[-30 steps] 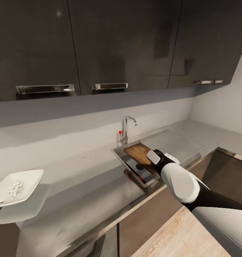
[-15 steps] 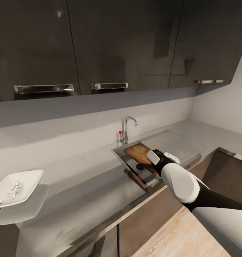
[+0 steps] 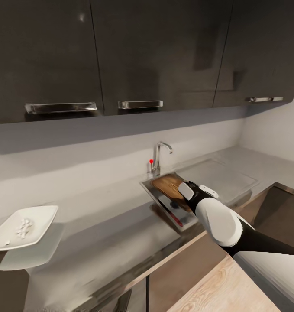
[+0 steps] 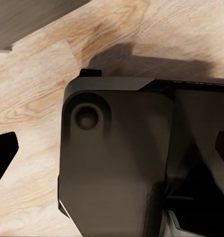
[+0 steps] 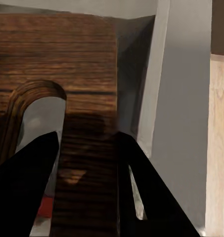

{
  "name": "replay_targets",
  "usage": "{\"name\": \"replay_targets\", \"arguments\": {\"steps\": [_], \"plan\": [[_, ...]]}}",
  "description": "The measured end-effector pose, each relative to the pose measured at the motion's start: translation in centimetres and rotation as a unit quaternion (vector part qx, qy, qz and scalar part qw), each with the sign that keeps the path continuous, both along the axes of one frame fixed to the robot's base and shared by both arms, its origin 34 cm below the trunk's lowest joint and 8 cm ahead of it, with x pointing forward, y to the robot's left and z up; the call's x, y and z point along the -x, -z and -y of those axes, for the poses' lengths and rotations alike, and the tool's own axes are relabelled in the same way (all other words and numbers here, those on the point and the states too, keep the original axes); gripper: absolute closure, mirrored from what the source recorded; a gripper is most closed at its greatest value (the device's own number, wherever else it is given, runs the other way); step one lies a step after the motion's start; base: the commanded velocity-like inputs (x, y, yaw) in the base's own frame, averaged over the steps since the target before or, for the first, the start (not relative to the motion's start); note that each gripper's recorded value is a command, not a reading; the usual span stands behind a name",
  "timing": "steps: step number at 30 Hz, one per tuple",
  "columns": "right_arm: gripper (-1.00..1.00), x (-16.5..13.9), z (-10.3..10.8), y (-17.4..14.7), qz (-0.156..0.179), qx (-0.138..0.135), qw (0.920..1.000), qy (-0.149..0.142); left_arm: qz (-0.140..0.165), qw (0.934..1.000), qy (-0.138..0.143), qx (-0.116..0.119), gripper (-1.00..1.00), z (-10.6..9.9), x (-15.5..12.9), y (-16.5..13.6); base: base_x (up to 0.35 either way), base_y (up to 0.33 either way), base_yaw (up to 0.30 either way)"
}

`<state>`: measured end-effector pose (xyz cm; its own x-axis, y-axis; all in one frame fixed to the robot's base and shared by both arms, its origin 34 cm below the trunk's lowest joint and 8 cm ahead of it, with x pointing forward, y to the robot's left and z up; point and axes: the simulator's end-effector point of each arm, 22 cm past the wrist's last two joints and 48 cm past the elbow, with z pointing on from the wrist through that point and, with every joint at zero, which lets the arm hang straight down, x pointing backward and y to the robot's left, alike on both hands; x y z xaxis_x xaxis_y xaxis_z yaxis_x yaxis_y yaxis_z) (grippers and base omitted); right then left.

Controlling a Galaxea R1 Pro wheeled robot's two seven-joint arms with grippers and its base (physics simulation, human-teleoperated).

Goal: In the kitchen, take the Vidalia onion out of the sink, dice it on the chopping board with the paring knife, put the diced onion into the bowl on the countertop, then place both the paring knife and the chopping board into the sink.

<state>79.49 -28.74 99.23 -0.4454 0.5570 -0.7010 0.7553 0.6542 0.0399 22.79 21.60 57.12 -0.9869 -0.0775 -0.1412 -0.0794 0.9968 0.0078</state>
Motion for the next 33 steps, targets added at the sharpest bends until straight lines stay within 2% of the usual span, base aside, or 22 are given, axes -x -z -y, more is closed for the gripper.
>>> {"name": "replay_targets", "arguments": {"steps": [7, 12, 17, 23, 33], "plan": [[1.00, 0.04, 0.01, 0.04, -0.001, -0.001, 1.0000, 0.001, 0.000, 1.0000, 0.000, 0.000, -1.00, 0.06, 0.00, 0.00, 0.000, 0.000, 0.223], [1.00, 0.02, 0.15, -0.10, 0.001, 0.001, 1.0000, 0.003, 0.000, 1.0000, 0.000, 0.000, -1.00, 0.01, 0.00, 0.00, 0.000, -0.032, 0.023], [1.00, 0.05, 0.28, -0.17, 0.001, 0.003, 1.0000, 0.005, 0.000, 1.0000, 0.000, 0.000, -1.00, -0.04, 0.00, 0.00, 0.000, -0.217, 0.002], [1.00, 0.23, 0.66, -0.32, 0.009, 0.007, 0.9997, 0.022, -0.001, 1.0000, 0.000, 0.000, -1.00, -0.04, 0.03, 0.01, 0.000, -0.226, 0.000], [1.00, 0.29, 0.52, 0.13, 0.005, 0.007, 0.9998, 0.021, -0.004, 1.0000, 0.000, 0.000, -1.00, -0.05, 0.23, 0.05, 0.000, -0.021, 0.033]]}}
